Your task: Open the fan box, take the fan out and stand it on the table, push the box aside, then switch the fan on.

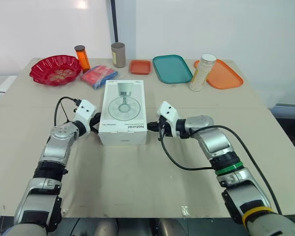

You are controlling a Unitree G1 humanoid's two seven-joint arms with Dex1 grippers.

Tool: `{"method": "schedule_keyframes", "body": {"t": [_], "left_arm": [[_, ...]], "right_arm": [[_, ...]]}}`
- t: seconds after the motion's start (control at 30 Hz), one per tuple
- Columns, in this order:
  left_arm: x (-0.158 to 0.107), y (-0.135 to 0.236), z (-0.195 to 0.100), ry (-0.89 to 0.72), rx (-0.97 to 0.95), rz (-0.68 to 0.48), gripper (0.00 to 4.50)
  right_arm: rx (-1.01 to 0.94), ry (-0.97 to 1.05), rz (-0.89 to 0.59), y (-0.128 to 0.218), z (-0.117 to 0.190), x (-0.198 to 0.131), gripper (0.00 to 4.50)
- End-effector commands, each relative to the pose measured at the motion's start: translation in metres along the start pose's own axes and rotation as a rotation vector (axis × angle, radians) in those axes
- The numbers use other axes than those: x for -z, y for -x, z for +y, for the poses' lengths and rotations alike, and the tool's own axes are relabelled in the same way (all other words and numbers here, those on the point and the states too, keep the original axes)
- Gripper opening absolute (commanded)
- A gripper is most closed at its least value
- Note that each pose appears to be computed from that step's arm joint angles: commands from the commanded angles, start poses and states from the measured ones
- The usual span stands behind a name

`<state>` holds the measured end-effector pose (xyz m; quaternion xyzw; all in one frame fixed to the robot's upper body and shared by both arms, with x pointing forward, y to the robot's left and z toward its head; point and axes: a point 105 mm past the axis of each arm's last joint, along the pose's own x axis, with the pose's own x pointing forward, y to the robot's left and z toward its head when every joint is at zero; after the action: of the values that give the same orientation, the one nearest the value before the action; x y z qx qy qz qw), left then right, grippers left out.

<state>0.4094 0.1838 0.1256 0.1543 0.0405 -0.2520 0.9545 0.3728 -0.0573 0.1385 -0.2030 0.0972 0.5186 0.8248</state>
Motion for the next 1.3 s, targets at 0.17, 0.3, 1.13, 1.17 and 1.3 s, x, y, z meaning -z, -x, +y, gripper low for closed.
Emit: {"method": "schedule_keyframes", "body": {"t": [0.17, 0.3, 1.13, 1.17, 1.3], "left_arm": [[-0.019, 0.006, 0.008, -0.045, -0.032, -0.058, 0.09], [-0.010, 0.027, 0.023, -0.050, -0.104, -0.032, 0.09], [-0.091, 0.104, 0.001, -0.066, 0.077, -0.200, 3.69], [-0.092, 0.102, -0.003, -0.063, 0.098, -0.202, 3.69], [-0.095, 0.088, -0.009, -0.088, 0.143, -0.203, 3.69]], "right_arm": [[0.024, 0.026, -0.038, 0.001, -0.007, -0.014, 0.00], [0.063, 0.007, -0.027, 0.010, -0.016, -0.009, 0.00], [0.123, 0.131, -0.208, 0.070, -0.024, -0.081, 4.35], [0.118, 0.141, -0.213, 0.070, -0.021, -0.085, 4.35], [0.100, 0.170, -0.227, 0.068, -0.014, -0.096, 4.35]]}}
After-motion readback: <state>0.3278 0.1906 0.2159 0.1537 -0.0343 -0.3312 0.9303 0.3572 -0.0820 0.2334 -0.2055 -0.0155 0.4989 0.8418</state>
